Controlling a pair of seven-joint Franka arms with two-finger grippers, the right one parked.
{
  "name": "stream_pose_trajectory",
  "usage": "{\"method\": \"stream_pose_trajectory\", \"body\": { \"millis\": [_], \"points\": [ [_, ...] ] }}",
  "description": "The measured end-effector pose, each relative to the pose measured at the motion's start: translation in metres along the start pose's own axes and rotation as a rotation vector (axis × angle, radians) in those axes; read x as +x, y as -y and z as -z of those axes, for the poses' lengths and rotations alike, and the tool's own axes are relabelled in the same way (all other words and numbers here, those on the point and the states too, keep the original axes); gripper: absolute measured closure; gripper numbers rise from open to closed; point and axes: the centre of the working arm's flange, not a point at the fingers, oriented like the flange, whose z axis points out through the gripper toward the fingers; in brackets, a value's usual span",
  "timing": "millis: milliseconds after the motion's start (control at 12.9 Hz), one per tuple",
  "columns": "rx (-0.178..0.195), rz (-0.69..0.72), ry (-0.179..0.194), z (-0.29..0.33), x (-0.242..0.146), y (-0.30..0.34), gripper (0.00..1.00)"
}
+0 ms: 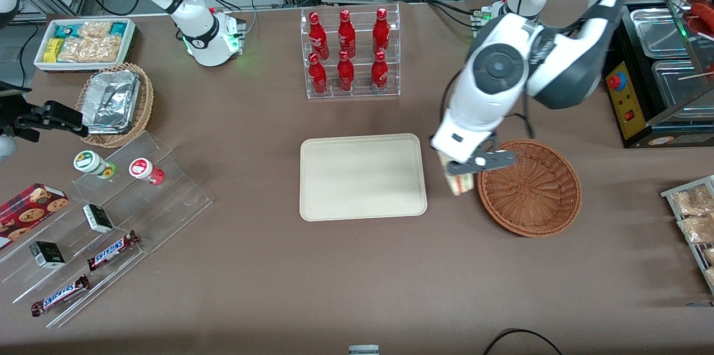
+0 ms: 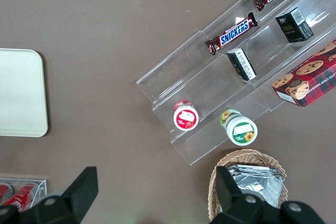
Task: Place sandwich from basket to tray
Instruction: 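Lift the sandwich and carry it with the left gripper over the cream tray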
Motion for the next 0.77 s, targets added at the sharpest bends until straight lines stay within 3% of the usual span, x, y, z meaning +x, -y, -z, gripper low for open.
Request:
{"method": "stream_pose_trajectory", "body": {
  "millis": [155, 310, 542, 774],
  "points": [
    [-0.014, -0.071, 0.007, -0.012, -0.021, -0.043, 0.85],
    [0.033, -0.087, -0.019, -0.036, -0.036, -0.083, 0.85],
    [0.033, -0.115, -0.018, -0.074, -0.050, -0.129, 0.85],
    [0.065, -0.124, -0.027, -0.099, -0.060, -0.148, 0.85]
  ]
}}
